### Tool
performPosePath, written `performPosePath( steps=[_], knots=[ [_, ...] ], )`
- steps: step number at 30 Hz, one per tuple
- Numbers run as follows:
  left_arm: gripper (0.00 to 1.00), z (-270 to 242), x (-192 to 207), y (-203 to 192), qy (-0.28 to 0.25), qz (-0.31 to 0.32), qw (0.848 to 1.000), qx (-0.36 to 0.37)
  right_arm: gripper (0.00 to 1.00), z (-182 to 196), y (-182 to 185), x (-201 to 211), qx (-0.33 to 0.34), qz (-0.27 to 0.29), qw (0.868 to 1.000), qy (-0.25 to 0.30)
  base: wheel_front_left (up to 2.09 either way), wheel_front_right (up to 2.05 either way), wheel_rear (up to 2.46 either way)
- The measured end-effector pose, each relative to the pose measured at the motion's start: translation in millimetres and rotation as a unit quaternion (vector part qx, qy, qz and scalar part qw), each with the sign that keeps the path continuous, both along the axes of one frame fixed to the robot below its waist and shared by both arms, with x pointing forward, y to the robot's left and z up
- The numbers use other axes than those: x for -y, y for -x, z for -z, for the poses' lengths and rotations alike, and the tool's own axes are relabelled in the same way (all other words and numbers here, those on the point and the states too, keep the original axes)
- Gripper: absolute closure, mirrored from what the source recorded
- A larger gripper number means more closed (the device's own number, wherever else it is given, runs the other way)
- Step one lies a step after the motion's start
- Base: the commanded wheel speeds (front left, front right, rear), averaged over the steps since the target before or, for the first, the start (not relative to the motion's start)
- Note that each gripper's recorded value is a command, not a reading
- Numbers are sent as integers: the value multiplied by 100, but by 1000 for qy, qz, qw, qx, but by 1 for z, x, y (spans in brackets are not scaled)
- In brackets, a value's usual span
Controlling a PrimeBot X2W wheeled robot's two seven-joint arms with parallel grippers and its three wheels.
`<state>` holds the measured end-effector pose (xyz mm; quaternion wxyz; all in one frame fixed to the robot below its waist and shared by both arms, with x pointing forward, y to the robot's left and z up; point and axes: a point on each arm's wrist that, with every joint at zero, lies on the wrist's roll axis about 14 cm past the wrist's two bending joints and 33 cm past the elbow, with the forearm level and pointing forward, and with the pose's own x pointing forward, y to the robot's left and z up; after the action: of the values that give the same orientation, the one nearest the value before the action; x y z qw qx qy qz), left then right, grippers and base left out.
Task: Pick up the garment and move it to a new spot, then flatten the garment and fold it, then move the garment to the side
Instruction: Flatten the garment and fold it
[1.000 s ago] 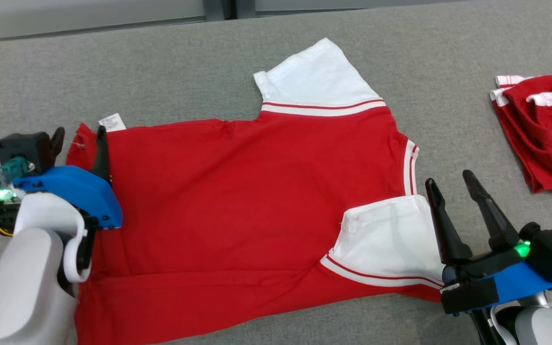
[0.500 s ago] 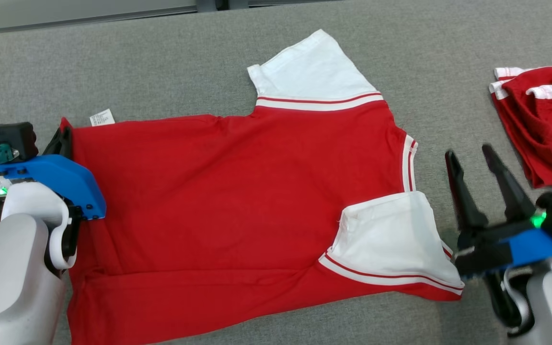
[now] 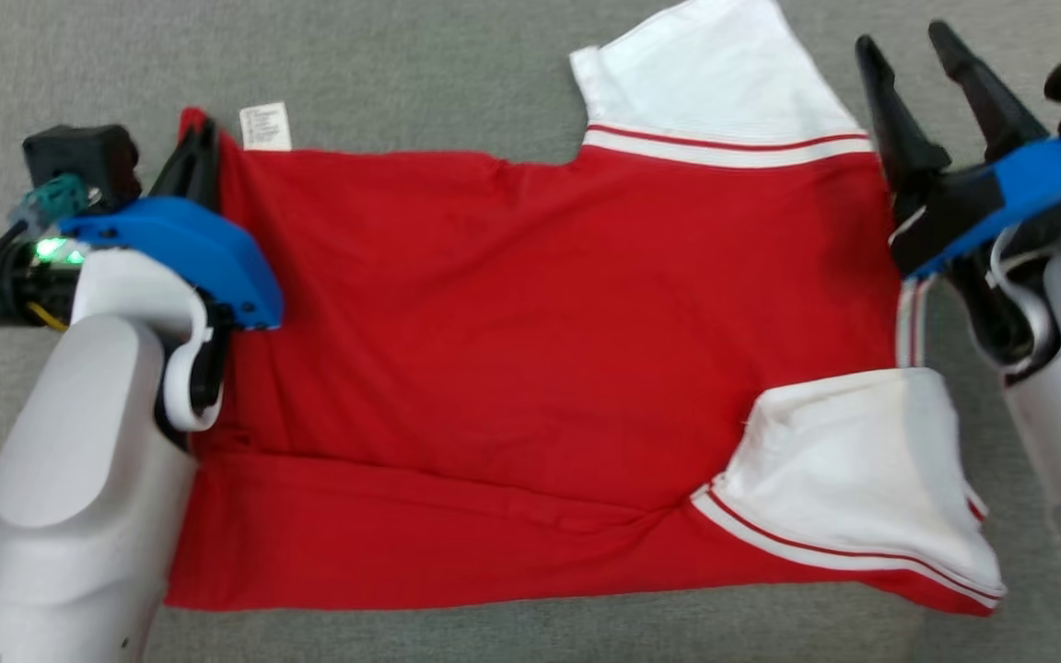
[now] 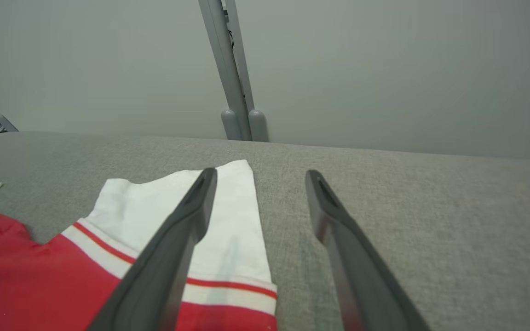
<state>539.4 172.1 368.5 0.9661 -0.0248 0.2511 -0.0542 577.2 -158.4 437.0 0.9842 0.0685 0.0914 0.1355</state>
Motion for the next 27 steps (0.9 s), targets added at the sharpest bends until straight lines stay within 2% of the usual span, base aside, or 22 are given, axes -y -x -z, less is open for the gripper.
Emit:
performPosePath(
  steps=[8,16,21,22,23,24,27],
  knots=[
    [100,19,-6,-5,2,-8,1000,1,0,51,-48,-35,-84,-55,995,26,0,0,0],
    [100,24,-12,-5,2,-13,1000,3,0,72,-67,-48,-147,-80,984,61,0,0,0],
    [100,26,-12,-6,3,-12,1000,1,0,82,-68,-49,-199,-95,971,91,0,0,0],
    [100,26,-12,-7,3,-12,1000,2,38,83,-68,-49,-206,-97,969,95,0,0,0],
    [100,26,-12,-7,3,-11,1000,1,62,82,-69,-50,-208,-100,968,97,0,0,0],
    [100,26,-11,-8,3,-12,1000,3,100,80,-70,-50,-205,-102,968,101,0,0,0],
    [100,26,-11,-7,5,-12,1000,4,100,76,-71,-50,-198,-103,969,101,0,0,0]
  ],
)
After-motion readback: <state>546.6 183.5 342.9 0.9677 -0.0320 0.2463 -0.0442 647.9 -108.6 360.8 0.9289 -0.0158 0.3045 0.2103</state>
